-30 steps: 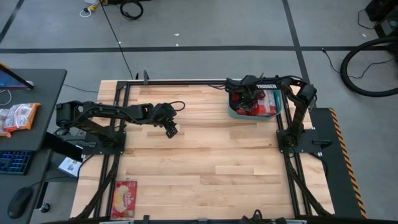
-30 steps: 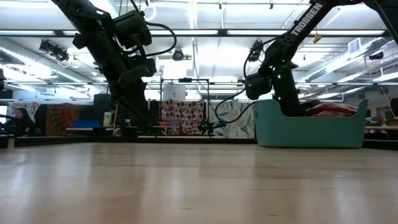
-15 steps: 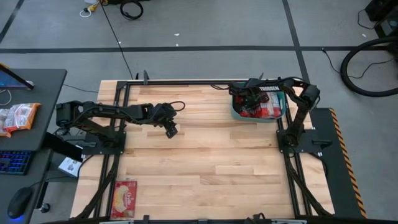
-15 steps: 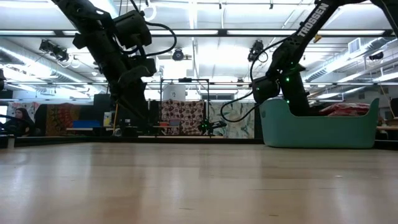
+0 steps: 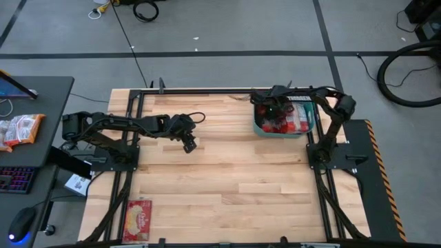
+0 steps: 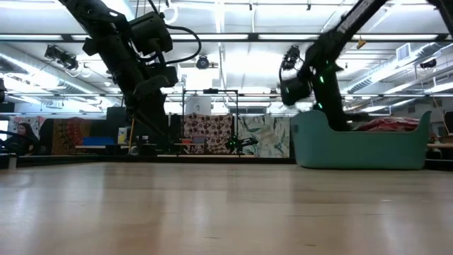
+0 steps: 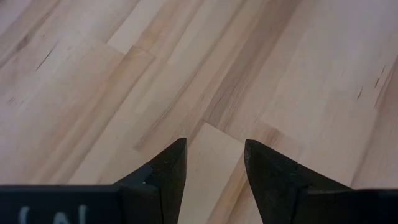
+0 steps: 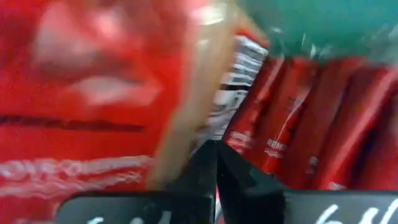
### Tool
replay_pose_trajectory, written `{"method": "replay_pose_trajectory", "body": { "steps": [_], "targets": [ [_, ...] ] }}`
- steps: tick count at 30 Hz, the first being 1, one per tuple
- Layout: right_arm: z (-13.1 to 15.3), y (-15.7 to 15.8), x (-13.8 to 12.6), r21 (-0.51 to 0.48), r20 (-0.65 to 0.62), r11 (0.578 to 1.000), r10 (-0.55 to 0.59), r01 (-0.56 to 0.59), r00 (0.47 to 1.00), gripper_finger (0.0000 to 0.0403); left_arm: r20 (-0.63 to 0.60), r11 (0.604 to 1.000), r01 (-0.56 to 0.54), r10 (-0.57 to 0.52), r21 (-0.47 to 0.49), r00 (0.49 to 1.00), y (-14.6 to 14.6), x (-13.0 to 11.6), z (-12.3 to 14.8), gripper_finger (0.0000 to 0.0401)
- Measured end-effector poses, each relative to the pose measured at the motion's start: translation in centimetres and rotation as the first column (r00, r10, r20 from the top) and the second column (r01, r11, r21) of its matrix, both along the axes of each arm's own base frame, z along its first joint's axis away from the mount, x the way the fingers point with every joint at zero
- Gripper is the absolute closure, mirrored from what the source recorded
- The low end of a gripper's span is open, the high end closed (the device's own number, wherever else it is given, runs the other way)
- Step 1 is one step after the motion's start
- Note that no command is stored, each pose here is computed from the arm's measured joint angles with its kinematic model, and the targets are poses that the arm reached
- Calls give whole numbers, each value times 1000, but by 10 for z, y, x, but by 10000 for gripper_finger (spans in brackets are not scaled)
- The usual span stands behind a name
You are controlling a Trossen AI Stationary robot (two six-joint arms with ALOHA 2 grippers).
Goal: Sort popcorn bags into baskets
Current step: Adjust the popcorn bags in the bin
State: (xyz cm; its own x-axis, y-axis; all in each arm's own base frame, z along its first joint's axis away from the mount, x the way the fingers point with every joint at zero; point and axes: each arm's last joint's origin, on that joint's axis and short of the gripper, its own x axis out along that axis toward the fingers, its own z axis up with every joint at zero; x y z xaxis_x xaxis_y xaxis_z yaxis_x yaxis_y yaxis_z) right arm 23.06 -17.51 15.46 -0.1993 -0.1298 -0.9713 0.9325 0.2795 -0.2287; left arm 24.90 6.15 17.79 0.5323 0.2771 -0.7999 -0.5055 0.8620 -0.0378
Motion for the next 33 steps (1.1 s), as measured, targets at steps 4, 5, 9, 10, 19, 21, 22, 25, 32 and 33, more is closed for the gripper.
{"method": "replay_pose_trajectory", "body": {
  "steps": [4,5,9,10,19,21,22,25,32,33],
  "targets": [
    [32,0,14,-69,129,998,22,-13,991,399,-7,1000,15,-15,10,1000,0,0,0,235],
    [38,1,15,-81,146,997,25,-14,989,400,-7,1000,15,-15,10,1000,0,0,0,235],
    [53,4,16,-109,188,994,18,3,982,400,-15,999,29,-29,19,999,0,0,0,234],
    [53,5,14,-108,173,994,-2,21,985,400,-16,999,34,-33,22,999,0,0,0,235],
    [28,4,21,-53,99,997,-54,60,994,311,-24,998,51,-50,38,998,0,0,0,235],
    [21,4,27,-39,113,998,-42,47,993,281,-25,998,53,-52,40,998,0,0,0,234],
    [20,4,29,-41,127,998,-39,45,991,267,-26,998,51,-50,42,998,0,0,0,234],
    [21,7,38,-61,171,997,-37,48,985,232,-33,999,37,-36,34,999,0,-2,0,234],
    [55,13,47,-41,336,998,-28,44,941,179,17,999,-22,21,42,1000,2,-23,26,235],
    [58,13,48,-36,366,998,-26,42,930,172,41,998,-36,34,49,999,3,-26,32,235]
  ]
}}
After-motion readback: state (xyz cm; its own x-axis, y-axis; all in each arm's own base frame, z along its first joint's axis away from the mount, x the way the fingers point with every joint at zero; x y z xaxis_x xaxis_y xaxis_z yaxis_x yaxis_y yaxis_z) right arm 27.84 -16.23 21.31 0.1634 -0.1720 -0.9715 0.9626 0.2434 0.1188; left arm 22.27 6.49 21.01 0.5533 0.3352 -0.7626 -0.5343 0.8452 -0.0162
